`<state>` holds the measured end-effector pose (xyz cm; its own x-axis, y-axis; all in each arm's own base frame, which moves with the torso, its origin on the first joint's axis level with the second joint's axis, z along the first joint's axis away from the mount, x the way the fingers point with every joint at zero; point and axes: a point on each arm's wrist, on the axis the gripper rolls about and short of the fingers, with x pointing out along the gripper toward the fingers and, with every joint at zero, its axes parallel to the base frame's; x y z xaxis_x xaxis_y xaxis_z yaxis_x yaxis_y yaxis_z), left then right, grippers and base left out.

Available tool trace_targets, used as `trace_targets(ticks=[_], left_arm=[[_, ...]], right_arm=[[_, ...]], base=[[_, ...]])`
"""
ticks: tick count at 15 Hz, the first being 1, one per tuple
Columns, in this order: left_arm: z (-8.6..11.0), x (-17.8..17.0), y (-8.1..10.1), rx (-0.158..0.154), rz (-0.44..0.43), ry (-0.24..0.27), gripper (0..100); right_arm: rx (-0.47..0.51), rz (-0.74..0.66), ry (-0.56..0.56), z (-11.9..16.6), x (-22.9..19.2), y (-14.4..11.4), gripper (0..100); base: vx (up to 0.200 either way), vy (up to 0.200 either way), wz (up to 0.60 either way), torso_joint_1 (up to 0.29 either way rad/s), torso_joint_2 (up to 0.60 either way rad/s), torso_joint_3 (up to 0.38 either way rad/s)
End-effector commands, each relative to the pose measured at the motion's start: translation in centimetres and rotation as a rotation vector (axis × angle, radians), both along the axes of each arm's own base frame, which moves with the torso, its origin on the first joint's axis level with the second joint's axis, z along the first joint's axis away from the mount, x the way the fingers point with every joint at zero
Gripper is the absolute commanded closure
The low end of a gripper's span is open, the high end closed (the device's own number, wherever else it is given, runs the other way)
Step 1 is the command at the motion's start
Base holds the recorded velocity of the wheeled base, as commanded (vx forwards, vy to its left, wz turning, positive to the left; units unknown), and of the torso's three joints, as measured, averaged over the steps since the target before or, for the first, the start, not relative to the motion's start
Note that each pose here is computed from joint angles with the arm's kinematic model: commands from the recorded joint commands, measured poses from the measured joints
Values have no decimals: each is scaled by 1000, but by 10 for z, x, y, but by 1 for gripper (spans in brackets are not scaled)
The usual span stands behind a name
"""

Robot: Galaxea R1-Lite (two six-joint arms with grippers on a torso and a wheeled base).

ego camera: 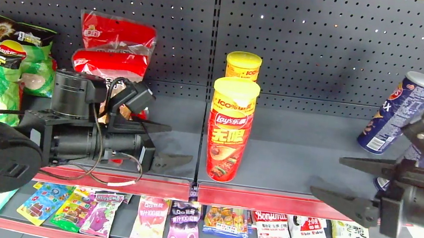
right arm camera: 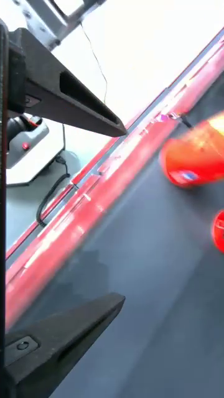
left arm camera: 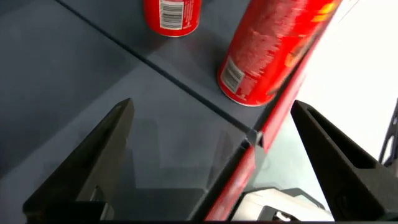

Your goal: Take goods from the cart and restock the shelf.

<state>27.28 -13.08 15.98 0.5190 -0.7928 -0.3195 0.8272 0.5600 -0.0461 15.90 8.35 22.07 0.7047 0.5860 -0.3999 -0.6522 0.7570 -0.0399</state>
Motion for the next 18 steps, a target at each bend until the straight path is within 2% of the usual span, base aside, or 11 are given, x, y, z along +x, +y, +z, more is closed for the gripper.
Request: trace_targets(ticks=[1,4,11,18], left_arm=[[-13,8,-9,19,-9,35,0],[-22,13,-19,35,-19,54,0],[-31,28,-26,49,-2,62,0],[-35,39,-31,48,-2,59,0]], right_arm=[[36,-25,-76,9,-26,-17,0],[46,-71,-102,13,-29,-25,0],[51,-88,-111,16,-28,-28,0],[49,-93,-109,16,-26,-28,0]], base=[[0,0,0,0,0,0],[0,0,0,0,0,0],[0,0,0,0,0,0],[0,0,0,0,0,0]])
